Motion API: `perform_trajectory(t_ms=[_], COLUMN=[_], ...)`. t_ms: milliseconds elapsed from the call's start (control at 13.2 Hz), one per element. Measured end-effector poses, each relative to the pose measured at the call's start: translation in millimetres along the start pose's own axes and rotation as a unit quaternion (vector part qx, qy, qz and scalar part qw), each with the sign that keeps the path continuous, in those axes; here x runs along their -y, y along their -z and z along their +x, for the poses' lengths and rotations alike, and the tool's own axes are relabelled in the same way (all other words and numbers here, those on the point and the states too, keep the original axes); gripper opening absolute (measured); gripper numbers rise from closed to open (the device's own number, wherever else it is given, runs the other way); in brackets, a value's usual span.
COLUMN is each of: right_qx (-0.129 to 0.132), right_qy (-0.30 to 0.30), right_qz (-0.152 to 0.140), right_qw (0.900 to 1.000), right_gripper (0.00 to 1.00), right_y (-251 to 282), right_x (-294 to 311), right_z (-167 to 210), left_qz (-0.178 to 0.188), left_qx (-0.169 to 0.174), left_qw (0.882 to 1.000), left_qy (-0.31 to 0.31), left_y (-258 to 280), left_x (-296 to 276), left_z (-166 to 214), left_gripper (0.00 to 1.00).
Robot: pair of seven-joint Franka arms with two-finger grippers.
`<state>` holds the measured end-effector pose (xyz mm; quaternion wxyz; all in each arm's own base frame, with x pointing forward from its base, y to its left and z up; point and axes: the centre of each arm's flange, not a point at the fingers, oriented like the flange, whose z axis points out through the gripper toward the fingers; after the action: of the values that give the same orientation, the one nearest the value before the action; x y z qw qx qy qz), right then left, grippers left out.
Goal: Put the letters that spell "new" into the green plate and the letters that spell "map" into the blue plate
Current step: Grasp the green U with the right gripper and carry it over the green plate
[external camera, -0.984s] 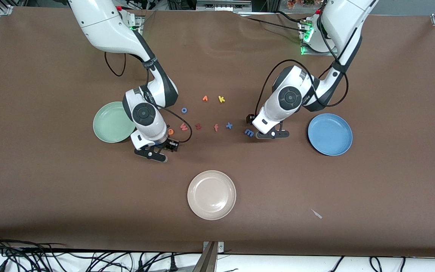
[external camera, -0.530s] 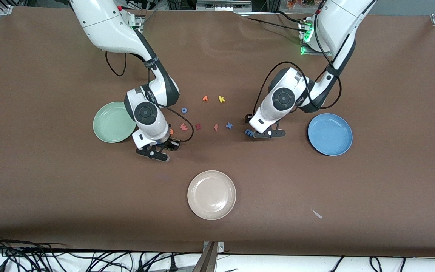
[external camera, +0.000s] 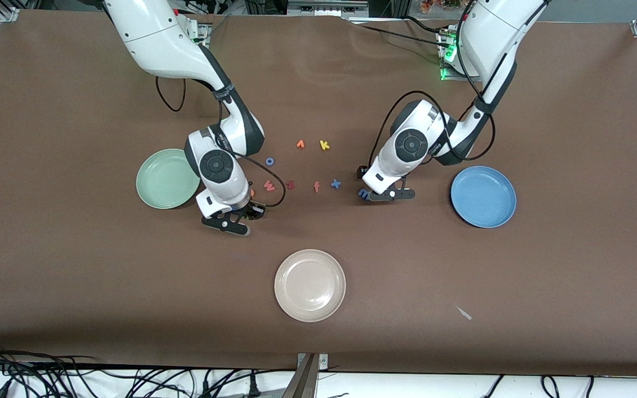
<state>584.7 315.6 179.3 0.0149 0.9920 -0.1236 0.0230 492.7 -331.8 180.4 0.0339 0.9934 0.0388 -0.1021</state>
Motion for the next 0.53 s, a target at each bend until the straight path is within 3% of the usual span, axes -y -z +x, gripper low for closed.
perform_trajectory(t_ms=[303, 530], right_qx=[-0.006, -0.001], right_qy=[0.007, 0.032], right_qz=[0.001, -0.018], right_qw=[1.000, 0.999], right_gripper=[0.26, 0.26], right_y=[6, 30], right_x=[-3, -25], right_z=[6, 25], left_qz=[0.002, 0.008], left_qx=[0.004, 0.005], left_qw=[1.000, 1.000], left_qy=[0.000, -0.006], left_y=[-6, -13], left_x=[-1, -3], left_z=[-2, -5], left_gripper=[0.86, 0.86])
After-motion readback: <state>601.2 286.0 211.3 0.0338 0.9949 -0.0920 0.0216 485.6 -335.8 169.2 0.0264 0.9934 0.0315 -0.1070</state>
